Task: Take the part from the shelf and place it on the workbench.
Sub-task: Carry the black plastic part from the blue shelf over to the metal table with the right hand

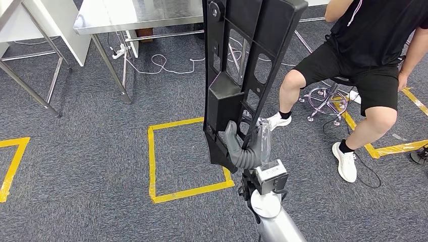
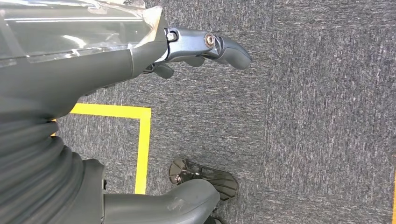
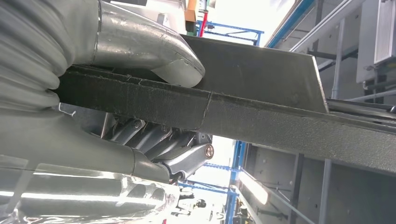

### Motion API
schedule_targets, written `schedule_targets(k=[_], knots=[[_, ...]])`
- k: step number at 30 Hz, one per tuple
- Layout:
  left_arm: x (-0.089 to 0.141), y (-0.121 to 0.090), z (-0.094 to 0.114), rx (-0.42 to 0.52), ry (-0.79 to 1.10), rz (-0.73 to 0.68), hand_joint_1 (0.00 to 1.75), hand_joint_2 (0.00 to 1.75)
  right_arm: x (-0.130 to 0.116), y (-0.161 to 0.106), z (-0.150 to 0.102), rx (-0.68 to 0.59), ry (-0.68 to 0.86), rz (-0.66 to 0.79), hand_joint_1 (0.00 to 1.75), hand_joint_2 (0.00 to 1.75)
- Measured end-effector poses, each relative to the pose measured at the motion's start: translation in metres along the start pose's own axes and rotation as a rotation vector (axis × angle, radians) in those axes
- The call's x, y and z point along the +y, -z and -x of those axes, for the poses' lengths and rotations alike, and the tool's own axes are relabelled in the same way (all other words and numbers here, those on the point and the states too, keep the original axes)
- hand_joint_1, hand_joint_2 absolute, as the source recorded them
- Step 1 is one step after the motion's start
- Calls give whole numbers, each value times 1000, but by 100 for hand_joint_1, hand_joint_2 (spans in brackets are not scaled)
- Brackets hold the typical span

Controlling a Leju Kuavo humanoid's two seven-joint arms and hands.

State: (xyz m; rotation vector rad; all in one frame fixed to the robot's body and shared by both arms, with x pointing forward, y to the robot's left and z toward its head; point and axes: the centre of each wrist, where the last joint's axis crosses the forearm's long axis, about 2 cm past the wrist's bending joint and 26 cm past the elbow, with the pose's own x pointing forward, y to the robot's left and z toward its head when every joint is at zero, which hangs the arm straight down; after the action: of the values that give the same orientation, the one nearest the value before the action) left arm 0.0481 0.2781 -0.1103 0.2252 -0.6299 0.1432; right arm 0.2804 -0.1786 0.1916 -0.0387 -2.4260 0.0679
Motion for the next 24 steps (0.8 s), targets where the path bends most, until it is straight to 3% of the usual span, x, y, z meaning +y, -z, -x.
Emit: schedule_targets(k=[24], knots=[[-5, -2, 1, 32, 15, 11, 0, 175, 2, 2, 2, 0, 11, -38, 175, 175]])
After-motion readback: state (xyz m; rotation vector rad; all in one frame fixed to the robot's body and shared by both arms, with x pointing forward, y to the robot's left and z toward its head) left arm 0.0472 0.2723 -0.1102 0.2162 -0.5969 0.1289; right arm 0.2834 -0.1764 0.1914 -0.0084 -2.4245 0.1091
